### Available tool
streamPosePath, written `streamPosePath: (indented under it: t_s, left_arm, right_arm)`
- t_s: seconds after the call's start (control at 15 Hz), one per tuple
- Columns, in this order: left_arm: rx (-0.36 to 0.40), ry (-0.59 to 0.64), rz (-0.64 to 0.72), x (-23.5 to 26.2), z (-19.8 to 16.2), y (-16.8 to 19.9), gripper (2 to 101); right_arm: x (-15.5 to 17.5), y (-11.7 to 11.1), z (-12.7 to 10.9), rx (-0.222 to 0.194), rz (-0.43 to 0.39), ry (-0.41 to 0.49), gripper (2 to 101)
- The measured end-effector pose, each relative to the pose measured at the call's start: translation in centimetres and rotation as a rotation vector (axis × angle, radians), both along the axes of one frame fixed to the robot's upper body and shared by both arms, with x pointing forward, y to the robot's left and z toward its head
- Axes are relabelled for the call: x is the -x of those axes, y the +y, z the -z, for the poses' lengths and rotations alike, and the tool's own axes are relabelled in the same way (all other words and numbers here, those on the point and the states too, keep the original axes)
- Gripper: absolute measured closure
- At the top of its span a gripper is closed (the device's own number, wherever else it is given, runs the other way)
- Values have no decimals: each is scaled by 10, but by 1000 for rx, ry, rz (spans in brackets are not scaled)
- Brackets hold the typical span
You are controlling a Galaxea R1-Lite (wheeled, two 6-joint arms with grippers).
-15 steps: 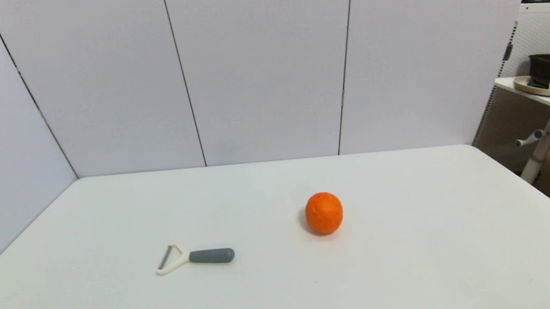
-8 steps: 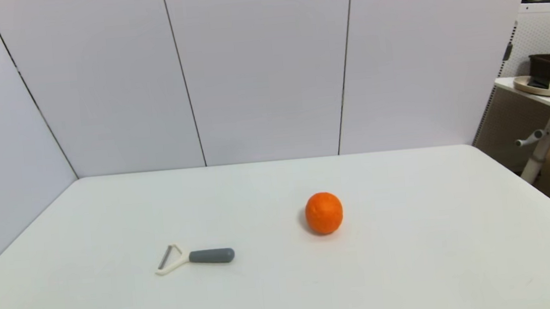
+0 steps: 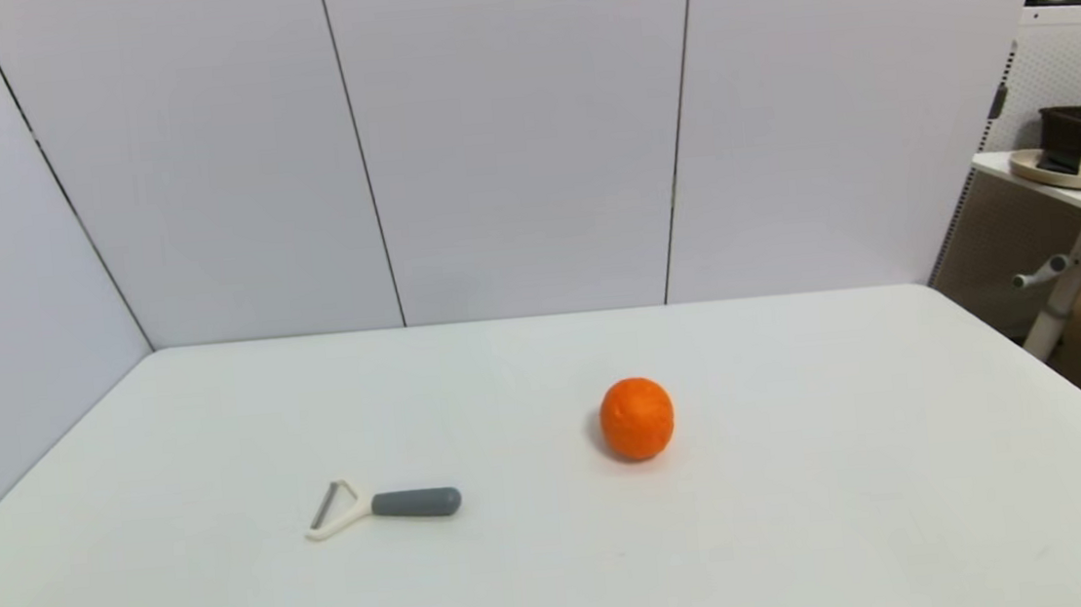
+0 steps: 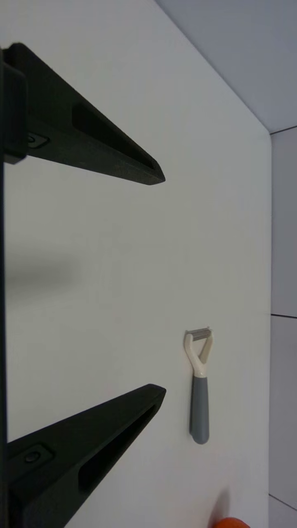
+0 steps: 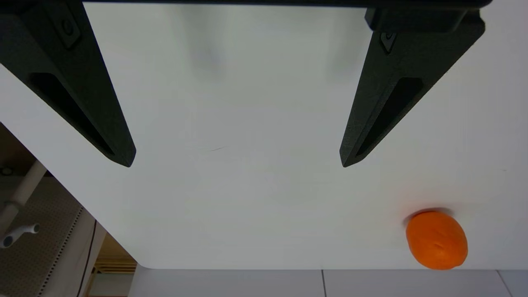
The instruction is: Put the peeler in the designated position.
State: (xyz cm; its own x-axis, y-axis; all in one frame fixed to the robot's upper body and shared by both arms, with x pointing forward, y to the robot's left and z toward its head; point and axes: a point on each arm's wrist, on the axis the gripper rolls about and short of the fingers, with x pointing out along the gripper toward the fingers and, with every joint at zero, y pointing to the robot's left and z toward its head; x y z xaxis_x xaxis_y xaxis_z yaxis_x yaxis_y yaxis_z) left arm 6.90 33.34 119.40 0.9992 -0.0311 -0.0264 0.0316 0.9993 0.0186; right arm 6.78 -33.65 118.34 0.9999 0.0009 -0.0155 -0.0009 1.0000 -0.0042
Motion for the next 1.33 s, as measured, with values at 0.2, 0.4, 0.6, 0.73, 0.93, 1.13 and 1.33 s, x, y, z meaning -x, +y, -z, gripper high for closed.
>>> streamPosePath:
  t_s: [0.2, 0.4, 0.6, 0.73, 0.93, 1.13, 1.33]
  left_arm:
    - [-75, 57, 83, 2, -47, -2, 54]
    - [-138, 188, 209, -9, -101, -4, 53]
    - [-217, 353, 333, -47, -142, -7, 53]
    - [-302, 422, 405, -86, -158, -11, 53]
    - [-449, 512, 548, -147, -158, -20, 53]
    - [-579, 582, 744, -206, -138, -28, 53]
    - [-674, 581, 948, -253, -113, -36, 53]
  right_arm:
    - [0, 0, 0, 0, 0, 0, 43]
    - [0, 0, 0, 0, 0, 0, 43]
    - [0, 0, 0, 0, 0, 0, 43]
    - [0, 0, 0, -1, 0, 0, 43]
    - [0, 0, 0, 0, 0, 0, 43]
    - [0, 0, 0, 0, 0, 0, 43]
    - [0, 0, 0, 0, 0, 0, 43]
